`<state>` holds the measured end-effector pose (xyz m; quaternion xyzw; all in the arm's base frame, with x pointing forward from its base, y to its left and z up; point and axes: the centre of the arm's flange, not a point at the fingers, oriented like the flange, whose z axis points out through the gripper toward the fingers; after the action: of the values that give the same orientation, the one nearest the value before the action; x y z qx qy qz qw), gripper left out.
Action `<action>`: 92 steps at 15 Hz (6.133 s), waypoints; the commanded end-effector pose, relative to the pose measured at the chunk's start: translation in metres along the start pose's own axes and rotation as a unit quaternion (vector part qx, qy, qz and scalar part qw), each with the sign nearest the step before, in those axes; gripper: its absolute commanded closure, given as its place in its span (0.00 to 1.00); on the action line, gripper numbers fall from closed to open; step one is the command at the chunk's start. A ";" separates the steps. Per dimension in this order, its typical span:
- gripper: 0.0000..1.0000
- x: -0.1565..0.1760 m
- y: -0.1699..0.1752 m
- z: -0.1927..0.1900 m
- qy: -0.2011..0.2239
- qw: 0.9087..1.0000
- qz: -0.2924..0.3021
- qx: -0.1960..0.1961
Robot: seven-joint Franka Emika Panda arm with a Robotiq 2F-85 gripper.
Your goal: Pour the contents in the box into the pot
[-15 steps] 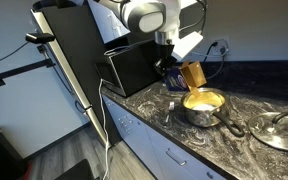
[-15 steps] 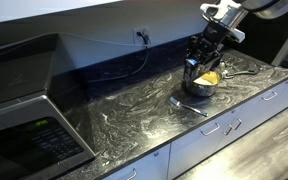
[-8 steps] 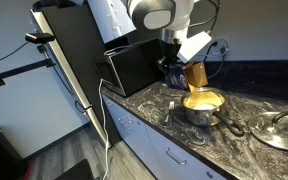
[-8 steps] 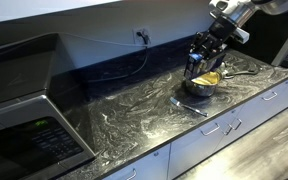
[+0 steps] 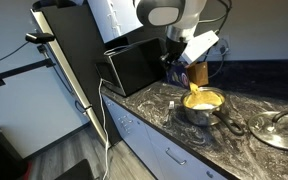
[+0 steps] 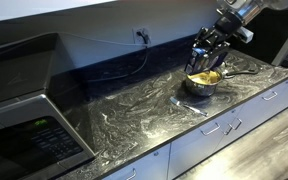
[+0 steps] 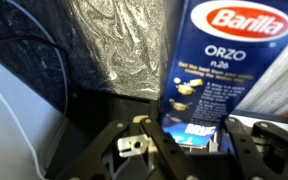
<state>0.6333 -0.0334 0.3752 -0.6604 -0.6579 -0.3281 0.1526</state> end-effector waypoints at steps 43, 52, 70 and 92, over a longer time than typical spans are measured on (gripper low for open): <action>0.78 0.149 -0.023 0.096 -0.359 0.903 -0.221 0.083; 0.78 0.175 -0.048 0.185 -0.466 0.815 -0.338 0.067; 0.78 0.142 -0.090 0.323 -0.462 0.700 -0.543 0.044; 0.00 0.196 -0.119 0.280 -0.419 0.729 -0.532 0.101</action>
<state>0.5877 0.3166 0.2215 -0.2467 -0.9238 0.0077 -0.2928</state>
